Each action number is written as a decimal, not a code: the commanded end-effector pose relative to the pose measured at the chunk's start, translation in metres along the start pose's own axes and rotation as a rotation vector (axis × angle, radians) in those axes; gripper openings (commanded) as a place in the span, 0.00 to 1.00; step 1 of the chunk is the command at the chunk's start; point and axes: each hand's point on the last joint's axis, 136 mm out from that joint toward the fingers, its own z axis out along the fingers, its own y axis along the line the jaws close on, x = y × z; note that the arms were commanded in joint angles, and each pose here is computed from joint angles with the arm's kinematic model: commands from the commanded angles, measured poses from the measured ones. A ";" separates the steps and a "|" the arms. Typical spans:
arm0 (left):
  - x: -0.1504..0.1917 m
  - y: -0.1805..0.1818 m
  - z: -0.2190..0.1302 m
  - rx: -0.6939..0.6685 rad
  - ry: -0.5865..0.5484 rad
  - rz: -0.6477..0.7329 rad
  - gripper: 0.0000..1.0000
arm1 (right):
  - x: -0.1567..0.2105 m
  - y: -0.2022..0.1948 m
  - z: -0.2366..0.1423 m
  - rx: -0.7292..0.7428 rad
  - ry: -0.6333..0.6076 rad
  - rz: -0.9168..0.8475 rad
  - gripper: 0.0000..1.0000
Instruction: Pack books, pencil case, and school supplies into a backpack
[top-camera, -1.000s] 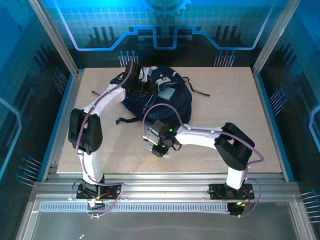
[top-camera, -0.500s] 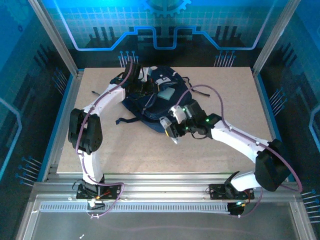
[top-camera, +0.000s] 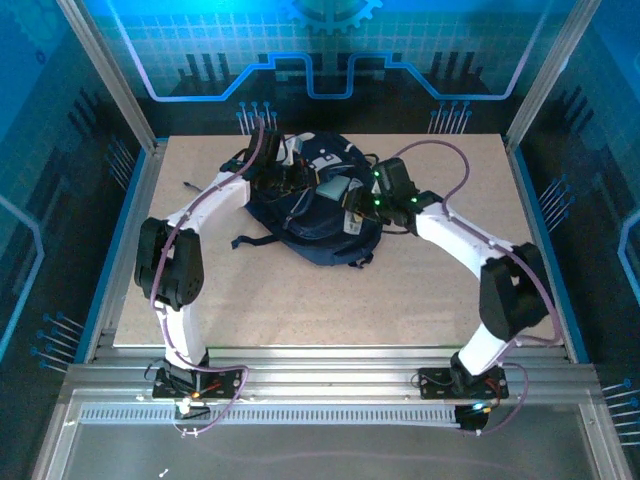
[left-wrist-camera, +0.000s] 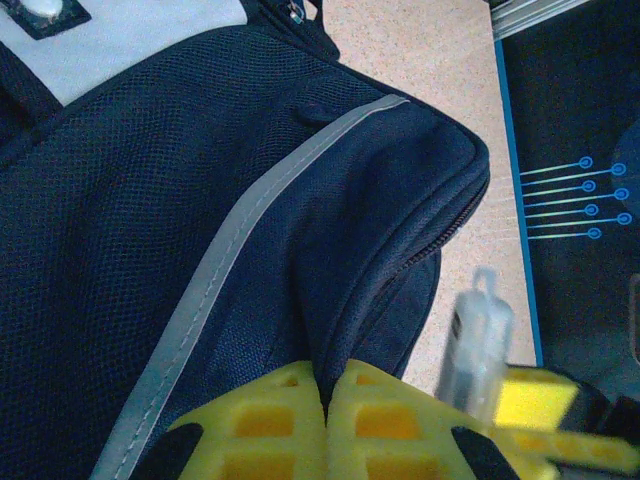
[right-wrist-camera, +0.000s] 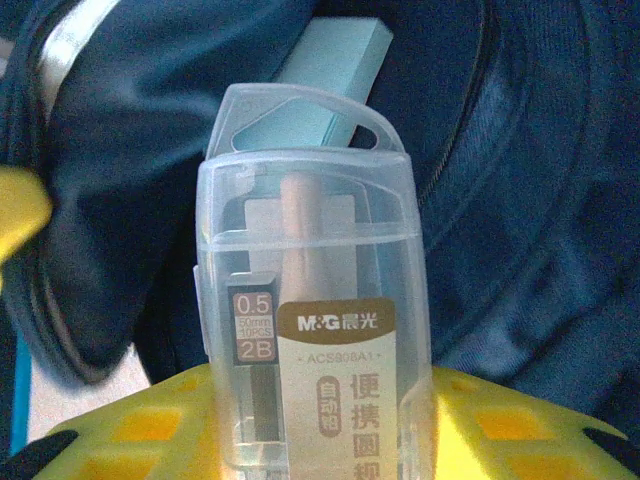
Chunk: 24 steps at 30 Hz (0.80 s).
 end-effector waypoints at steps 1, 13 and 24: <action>-0.013 -0.016 -0.021 0.037 -0.068 -0.010 0.00 | -0.030 0.016 0.013 -0.035 -0.084 0.188 0.45; -0.013 -0.027 -0.019 0.074 -0.098 -0.017 0.00 | -0.035 0.033 0.074 -0.049 -0.085 0.430 0.45; -0.017 -0.032 -0.021 0.093 -0.115 -0.027 0.00 | -0.031 0.046 0.063 -0.095 -0.061 0.376 0.80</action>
